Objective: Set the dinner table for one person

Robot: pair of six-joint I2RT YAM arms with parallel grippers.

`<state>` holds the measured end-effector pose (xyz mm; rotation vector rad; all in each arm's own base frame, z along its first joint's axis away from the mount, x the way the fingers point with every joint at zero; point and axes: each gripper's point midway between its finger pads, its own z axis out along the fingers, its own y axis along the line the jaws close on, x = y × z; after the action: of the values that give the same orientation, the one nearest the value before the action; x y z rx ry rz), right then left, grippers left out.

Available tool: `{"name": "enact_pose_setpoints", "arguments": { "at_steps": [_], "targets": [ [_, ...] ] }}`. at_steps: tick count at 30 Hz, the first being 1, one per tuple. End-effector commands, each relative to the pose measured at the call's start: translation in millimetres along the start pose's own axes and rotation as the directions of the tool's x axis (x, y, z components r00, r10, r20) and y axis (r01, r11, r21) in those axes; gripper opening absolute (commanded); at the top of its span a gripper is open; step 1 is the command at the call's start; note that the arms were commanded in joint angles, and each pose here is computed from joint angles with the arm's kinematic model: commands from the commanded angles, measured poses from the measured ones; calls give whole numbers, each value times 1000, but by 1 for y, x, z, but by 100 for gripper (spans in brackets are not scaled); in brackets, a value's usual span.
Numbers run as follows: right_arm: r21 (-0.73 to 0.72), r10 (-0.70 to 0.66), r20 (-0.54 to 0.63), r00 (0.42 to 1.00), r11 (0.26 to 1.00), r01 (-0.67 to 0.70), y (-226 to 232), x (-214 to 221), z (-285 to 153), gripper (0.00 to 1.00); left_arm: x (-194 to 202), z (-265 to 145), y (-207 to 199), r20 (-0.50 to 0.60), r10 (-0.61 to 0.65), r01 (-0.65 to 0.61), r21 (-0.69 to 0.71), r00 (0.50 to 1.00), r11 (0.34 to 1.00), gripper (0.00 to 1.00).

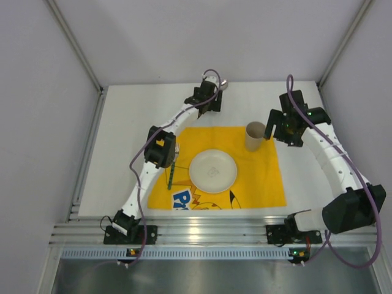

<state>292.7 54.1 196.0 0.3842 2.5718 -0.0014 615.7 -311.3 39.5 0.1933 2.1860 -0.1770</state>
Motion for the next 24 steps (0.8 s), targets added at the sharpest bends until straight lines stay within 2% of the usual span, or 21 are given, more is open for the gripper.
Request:
{"name": "enact_pose_setpoints", "arguments": {
  "at_steps": [1,2,4,5,7,11,13,17,18,20,21,22,23,24],
  "targets": [
    [-38,19,19,1000,999,-19,8,-16,-3,83,-11,10,-1,31,-22,20,88,999,996,77],
    [-45,24,17,1000,999,-23,11,-17,-3,83,-16,10,-1,38,-32,28,91,999,995,64],
    [-50,28,8,1000,998,-28,13,-20,1,82,-13,12,3,28,-41,38,88,999,995,49],
    [-56,32,8,999,998,-31,15,-22,1,82,-12,13,5,26,-44,41,79,999,996,25],
    [-58,38,4,999,998,-38,17,-25,4,82,-10,13,5,20,-47,45,74,999,996,12],
    [-66,57,13,998,996,-56,18,-33,3,82,1,13,6,-15,-37,38,81,999,996,9],
    [-67,60,17,998,996,-59,16,-34,2,82,10,13,5,-40,-29,32,81,999,996,1],
    [-66,65,19,998,996,-63,11,-31,0,81,18,8,4,-65,-20,25,81,998,996,0],
    [-69,63,28,998,996,-61,11,-33,-1,81,-4,-2,-6,-22,-47,50,141,999,989,0],
    [-79,52,46,998,996,-48,11,-35,-5,81,-8,-8,-13,-27,-102,105,209,994,972,0],
    [-86,48,58,997,995,-43,12,-38,-7,81,-41,-25,-19,32,-154,141,256,987,956,0],
    [-109,52,90,995,993,-42,15,-46,-12,80,-49,-34,-25,44,-168,148,293,985,945,0],
    [-144,44,102,994,989,-29,21,-51,-15,81,-40,-39,-27,21,-172,158,306,985,939,0],
    [-172,43,122,992,985,-22,26,-56,-18,81,-67,-62,-31,65,-197,163,341,978,926,0]
  ]
}}
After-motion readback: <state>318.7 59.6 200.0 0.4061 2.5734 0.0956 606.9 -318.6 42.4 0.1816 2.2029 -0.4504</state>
